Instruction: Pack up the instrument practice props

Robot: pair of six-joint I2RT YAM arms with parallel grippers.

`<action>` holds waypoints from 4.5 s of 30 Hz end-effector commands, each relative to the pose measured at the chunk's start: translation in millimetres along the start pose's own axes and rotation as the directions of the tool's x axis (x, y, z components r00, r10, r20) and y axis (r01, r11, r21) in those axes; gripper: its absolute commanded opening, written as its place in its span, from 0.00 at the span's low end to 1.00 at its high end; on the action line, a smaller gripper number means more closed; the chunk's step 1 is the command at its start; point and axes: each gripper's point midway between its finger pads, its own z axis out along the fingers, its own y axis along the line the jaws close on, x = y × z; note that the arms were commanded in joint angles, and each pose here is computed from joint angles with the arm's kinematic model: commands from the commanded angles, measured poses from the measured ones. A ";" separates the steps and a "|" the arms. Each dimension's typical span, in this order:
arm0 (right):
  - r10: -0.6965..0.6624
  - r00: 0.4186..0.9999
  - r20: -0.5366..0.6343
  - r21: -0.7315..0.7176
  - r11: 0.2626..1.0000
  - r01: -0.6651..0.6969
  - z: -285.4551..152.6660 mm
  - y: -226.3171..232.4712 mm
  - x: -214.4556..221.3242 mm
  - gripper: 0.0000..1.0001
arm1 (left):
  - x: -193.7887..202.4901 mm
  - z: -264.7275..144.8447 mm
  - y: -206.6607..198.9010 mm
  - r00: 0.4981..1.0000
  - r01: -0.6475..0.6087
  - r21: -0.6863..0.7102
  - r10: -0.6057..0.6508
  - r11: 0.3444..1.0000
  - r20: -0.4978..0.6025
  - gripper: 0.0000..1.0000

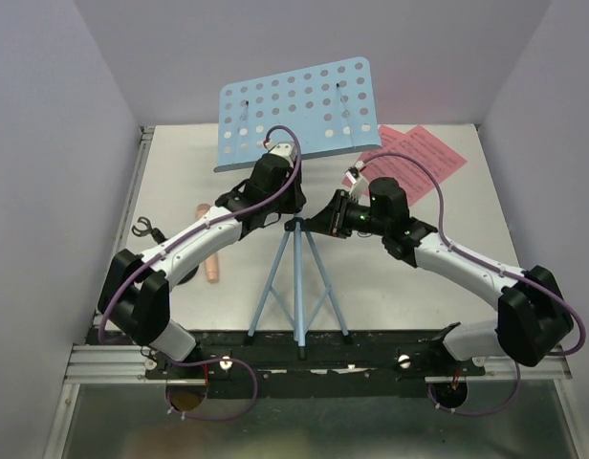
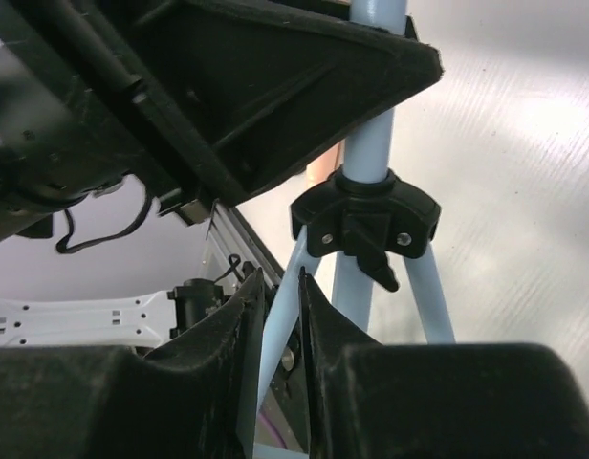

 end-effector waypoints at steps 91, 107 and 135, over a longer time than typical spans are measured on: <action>-0.022 1.000 -0.022 0.179 0.984 0.025 32.7 -69.9 19.0 0.80 | 126.5 -35.1 146.8 0.967 0.239 -0.405 -0.256 0.883 0.011 0.56; -0.012 0.992 -0.125 0.163 0.986 0.032 61.6 -64.3 53.0 0.84 | 192.4 -6.6 116.9 0.912 0.338 -0.283 -0.387 0.898 -0.139 0.44; -0.018 0.956 -0.293 0.366 0.922 0.129 48.1 -155.2 115.0 0.21 | 212.5 -23.0 77.0 0.897 0.417 -0.148 -0.432 0.897 -0.093 0.17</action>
